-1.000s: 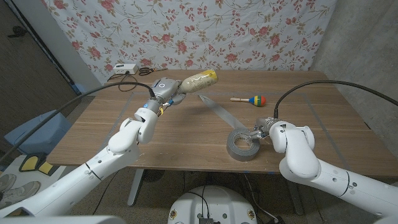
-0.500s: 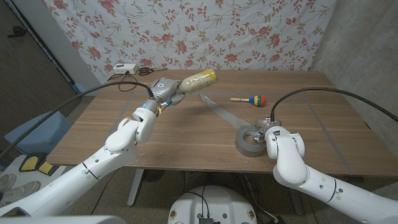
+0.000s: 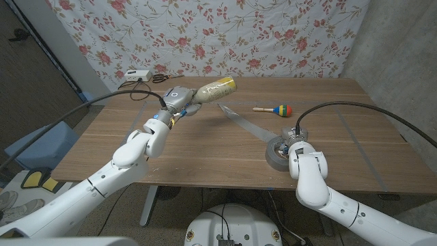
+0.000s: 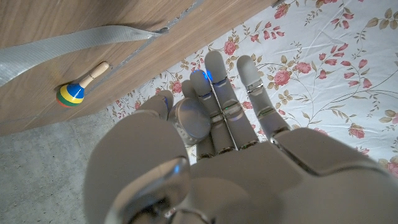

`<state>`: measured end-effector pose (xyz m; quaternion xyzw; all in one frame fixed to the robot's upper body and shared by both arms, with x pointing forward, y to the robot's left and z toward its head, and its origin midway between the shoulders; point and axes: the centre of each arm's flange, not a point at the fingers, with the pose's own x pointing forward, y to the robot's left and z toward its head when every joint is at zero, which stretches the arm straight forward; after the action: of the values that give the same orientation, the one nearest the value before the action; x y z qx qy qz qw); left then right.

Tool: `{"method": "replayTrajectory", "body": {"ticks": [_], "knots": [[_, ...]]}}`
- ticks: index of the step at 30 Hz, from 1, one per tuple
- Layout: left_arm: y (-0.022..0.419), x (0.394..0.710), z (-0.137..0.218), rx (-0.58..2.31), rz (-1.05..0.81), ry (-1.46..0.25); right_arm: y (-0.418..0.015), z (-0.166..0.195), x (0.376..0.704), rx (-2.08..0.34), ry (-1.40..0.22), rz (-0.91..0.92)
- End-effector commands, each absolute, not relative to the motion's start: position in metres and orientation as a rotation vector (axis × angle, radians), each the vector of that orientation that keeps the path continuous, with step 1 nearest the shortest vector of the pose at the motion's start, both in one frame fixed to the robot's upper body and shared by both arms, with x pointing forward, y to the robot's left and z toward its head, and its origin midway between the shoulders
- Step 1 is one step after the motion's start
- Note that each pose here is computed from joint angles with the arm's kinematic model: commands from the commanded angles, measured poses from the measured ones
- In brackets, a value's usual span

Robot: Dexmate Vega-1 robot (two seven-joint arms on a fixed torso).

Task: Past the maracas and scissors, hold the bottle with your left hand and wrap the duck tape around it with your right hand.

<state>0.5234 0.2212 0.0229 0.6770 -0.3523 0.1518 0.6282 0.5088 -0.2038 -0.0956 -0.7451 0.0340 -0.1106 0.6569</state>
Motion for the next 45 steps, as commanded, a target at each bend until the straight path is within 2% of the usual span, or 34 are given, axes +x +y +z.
{"method": "replayTrajectory", "body": {"ticks": [1,8,14,34,45], "knots": [[0.227,0.527,0.022,1.540,0.342,-0.788,-0.210,-0.075,0.509,-1.678,-0.212,-0.507],[0.231,0.532,0.021,1.527,0.341,-0.774,-0.209,-0.044,0.512,-1.705,-0.400,-0.697],[0.232,0.535,0.020,1.521,0.337,-0.769,-0.210,-0.029,0.514,-1.703,-0.534,-0.786],[0.228,0.541,0.026,1.516,0.300,-0.757,-0.186,0.041,0.531,-1.801,-0.720,-0.846],[0.222,0.546,0.029,1.493,0.262,-0.764,-0.177,0.063,0.529,-1.883,-0.895,-0.934]]}}
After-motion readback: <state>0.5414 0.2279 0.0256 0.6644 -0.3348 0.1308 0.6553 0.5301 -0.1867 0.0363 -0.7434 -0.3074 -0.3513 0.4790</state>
